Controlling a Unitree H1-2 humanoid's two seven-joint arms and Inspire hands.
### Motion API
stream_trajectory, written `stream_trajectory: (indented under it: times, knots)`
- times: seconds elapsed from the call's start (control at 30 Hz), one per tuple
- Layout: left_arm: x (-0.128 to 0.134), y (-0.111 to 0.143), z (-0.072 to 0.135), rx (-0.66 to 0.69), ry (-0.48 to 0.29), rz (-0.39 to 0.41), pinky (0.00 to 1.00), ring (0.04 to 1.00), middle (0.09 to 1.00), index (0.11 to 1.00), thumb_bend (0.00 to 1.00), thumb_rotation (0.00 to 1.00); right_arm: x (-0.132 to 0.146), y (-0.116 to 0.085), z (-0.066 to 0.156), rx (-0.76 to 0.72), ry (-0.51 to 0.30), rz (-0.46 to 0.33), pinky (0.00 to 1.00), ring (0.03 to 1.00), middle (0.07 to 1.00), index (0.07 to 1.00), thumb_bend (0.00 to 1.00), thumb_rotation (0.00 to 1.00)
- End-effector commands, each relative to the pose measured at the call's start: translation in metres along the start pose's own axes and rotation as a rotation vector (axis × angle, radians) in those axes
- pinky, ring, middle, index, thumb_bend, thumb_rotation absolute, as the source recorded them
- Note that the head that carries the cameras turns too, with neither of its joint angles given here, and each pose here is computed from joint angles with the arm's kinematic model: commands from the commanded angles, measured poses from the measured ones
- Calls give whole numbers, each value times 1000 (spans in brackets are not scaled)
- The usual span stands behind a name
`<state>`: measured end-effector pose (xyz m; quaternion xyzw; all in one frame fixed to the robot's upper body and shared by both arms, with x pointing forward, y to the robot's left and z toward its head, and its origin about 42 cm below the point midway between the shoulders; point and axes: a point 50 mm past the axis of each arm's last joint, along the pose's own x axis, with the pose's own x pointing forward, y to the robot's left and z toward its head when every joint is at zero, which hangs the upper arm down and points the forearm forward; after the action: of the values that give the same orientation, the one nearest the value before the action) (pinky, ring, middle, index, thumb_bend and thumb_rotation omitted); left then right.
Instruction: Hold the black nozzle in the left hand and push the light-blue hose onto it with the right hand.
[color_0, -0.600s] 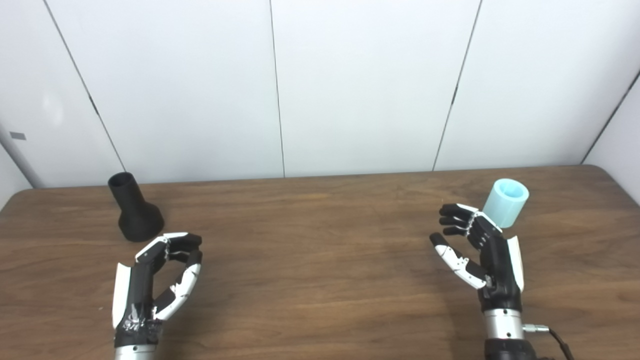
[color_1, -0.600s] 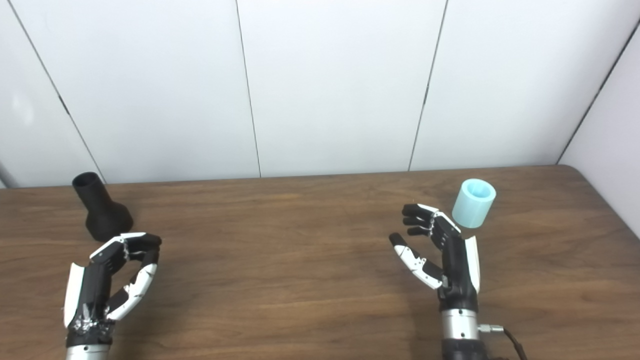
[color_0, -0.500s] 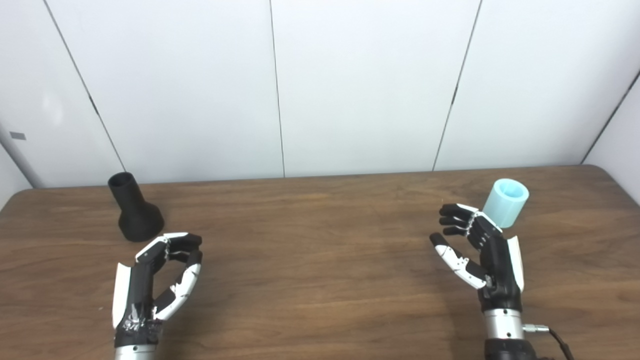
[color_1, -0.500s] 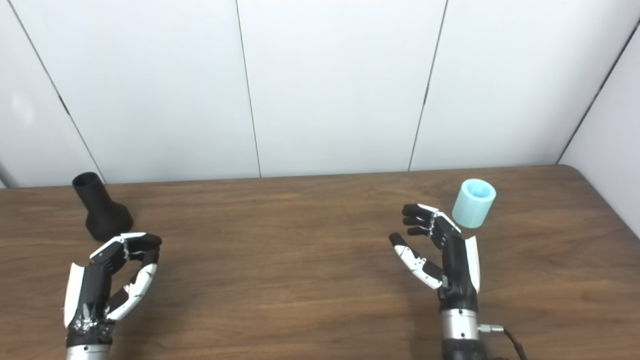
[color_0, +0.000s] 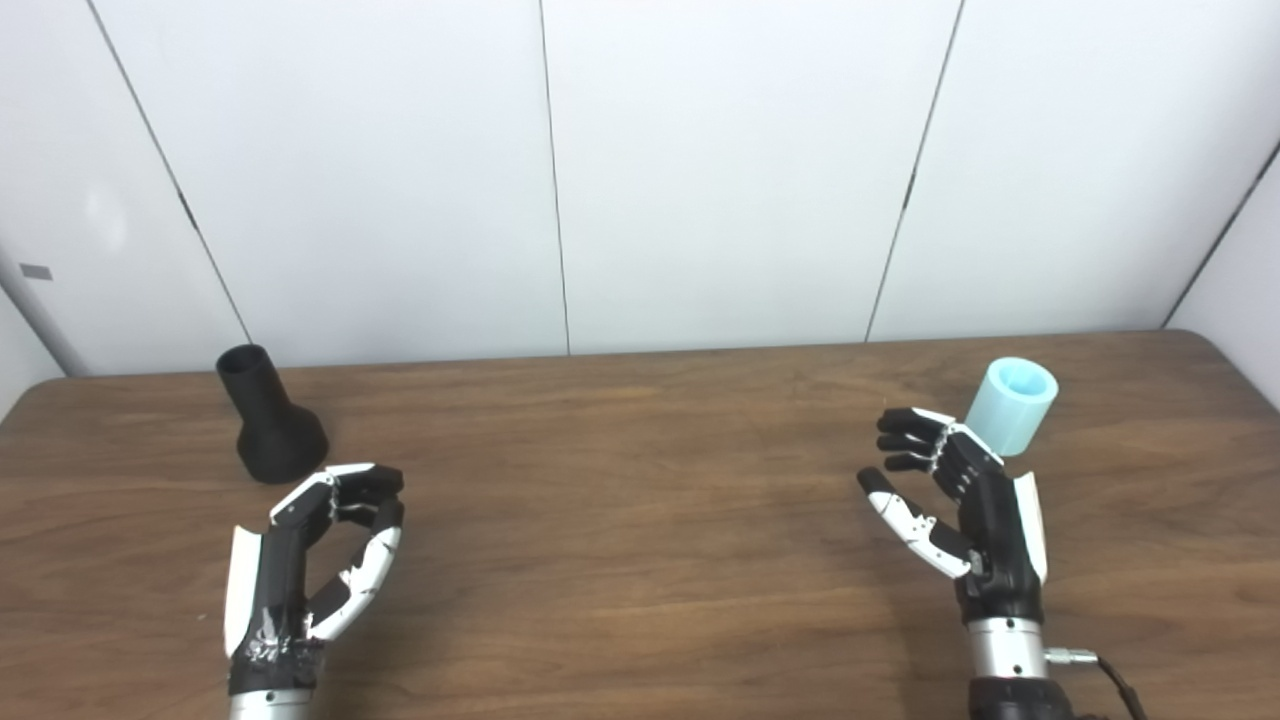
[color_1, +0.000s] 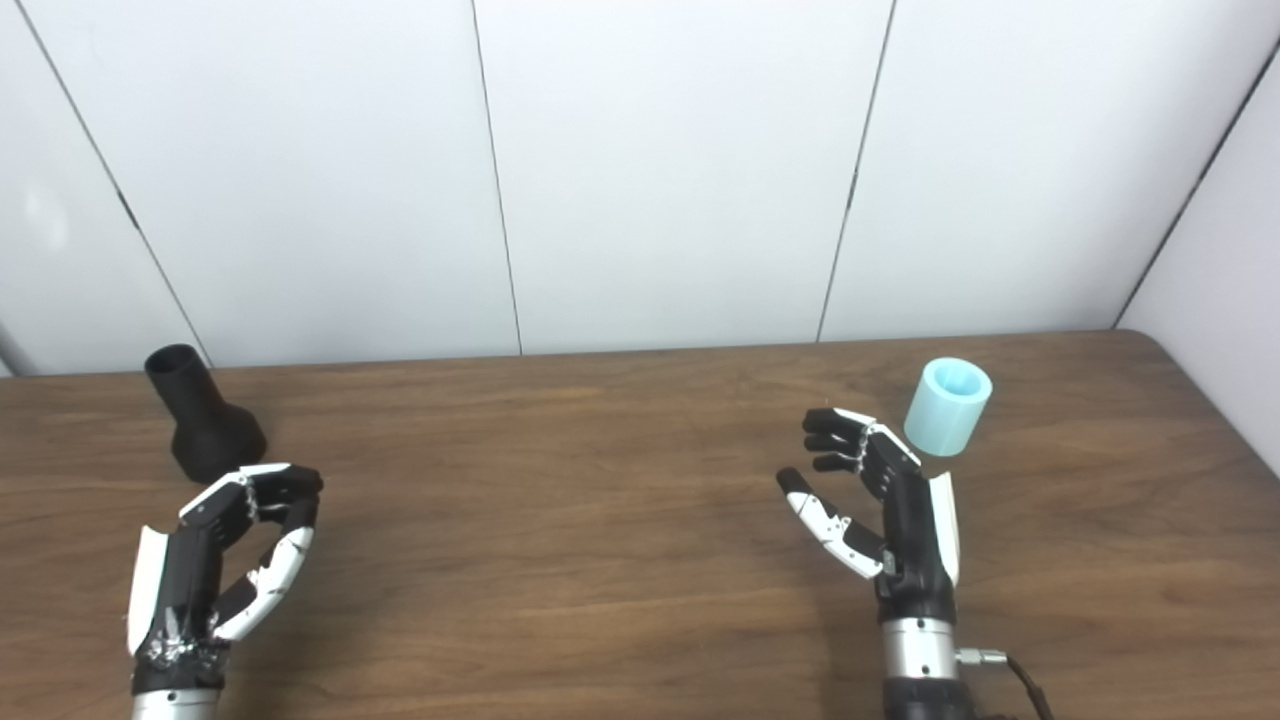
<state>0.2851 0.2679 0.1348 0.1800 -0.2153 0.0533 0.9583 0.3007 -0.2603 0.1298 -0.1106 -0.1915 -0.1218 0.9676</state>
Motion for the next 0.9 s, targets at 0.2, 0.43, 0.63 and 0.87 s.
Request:
stream_trajectory:
  times: [0.2, 0.43, 0.63, 0.87]
  knots:
    - [-22, -17, -12, 19, 84, -4, 495, 578, 605, 618, 329, 236, -3, -16, -8, 23, 24, -4, 569, 650, 676, 653, 271, 113]
    - [-18, -43, -1, 60, 68, -8, 517, 586, 619, 601, 308, 329, 2, -35, -11, 41, 16, 2, 603, 674, 691, 670, 267, 17]
    - [-17, -52, 1, 85, 59, -10, 508, 594, 624, 605, 308, 396, 5, -35, 4, -12, 19, -9, 570, 644, 666, 647, 234, 0]
    - [-16, -55, 2, 94, 64, -17, 478, 585, 624, 606, 283, 285, 6, -33, 18, -6, 25, -3, 519, 621, 649, 621, 236, 148]
